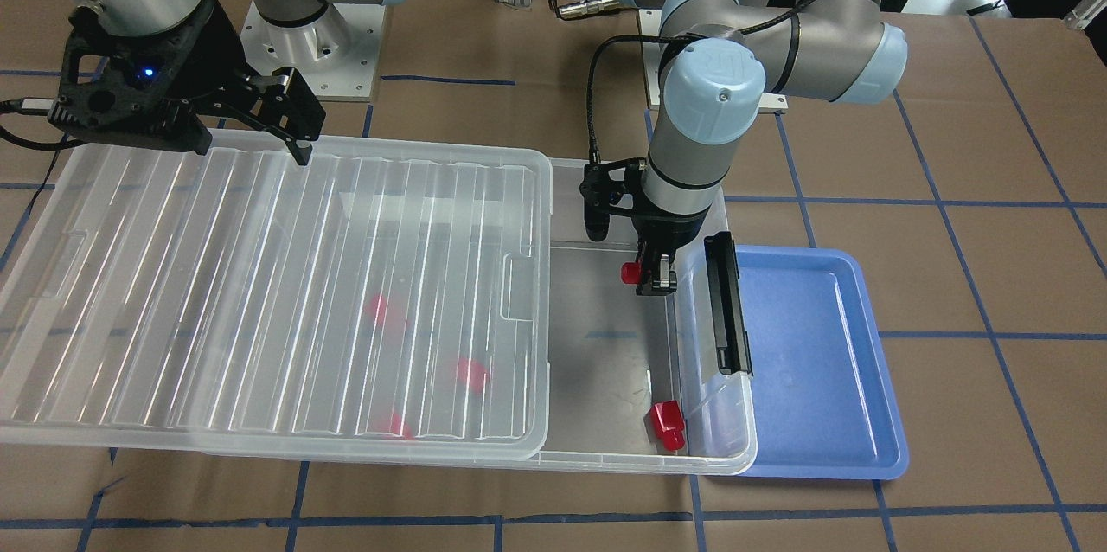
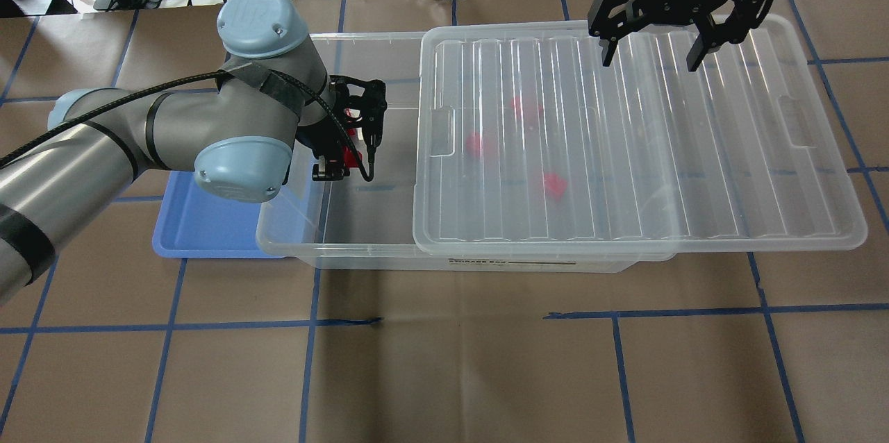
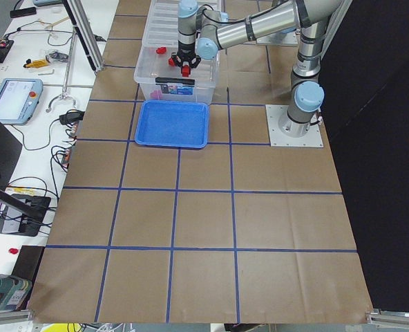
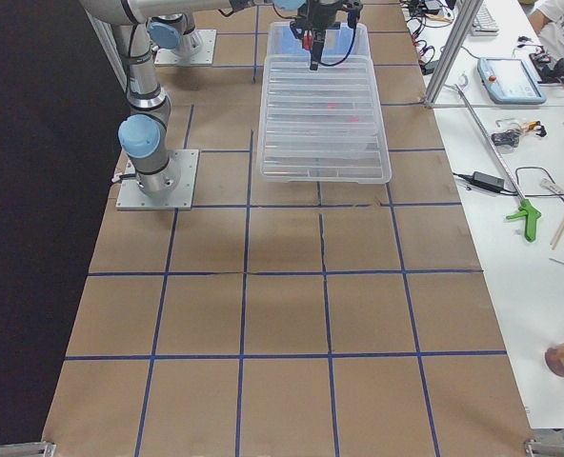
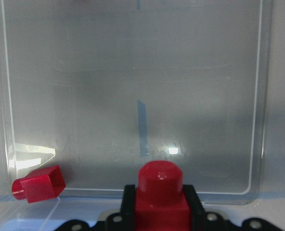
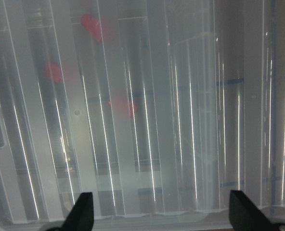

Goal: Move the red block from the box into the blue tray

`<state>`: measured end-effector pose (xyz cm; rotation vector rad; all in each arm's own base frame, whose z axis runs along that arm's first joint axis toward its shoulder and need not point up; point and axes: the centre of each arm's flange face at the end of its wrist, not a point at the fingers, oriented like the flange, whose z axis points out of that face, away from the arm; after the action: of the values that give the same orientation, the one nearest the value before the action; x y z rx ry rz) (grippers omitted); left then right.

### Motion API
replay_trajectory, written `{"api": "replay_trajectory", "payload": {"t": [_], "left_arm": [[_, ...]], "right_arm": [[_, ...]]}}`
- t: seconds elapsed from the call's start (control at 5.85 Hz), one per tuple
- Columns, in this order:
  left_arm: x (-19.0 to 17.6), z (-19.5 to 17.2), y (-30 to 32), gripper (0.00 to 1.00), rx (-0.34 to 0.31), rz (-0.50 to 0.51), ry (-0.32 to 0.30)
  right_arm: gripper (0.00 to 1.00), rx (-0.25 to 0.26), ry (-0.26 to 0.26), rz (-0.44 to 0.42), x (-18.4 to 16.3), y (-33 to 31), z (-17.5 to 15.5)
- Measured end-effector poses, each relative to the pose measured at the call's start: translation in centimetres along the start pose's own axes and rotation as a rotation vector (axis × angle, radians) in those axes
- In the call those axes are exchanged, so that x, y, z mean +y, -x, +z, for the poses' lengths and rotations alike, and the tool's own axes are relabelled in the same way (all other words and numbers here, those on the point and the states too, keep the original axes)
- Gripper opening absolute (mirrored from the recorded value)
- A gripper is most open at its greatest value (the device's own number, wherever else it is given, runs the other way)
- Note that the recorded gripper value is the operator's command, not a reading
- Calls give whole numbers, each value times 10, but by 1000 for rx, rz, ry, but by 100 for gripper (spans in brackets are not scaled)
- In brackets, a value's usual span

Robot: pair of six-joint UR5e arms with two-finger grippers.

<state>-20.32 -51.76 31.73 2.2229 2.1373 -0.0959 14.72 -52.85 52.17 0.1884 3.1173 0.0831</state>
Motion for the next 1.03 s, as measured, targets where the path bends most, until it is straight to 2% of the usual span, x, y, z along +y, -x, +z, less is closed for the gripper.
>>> {"api": "replay_trajectory", "payload": {"t": [0.51, 1.03], "left_arm": [[21, -57, -12, 25, -108, -25, -18], [79, -91, -8, 22, -180, -104, 6]], "right_arm": [[100, 2, 3, -1, 0, 0, 1], [100, 2, 3, -1, 0, 0, 1]]}}
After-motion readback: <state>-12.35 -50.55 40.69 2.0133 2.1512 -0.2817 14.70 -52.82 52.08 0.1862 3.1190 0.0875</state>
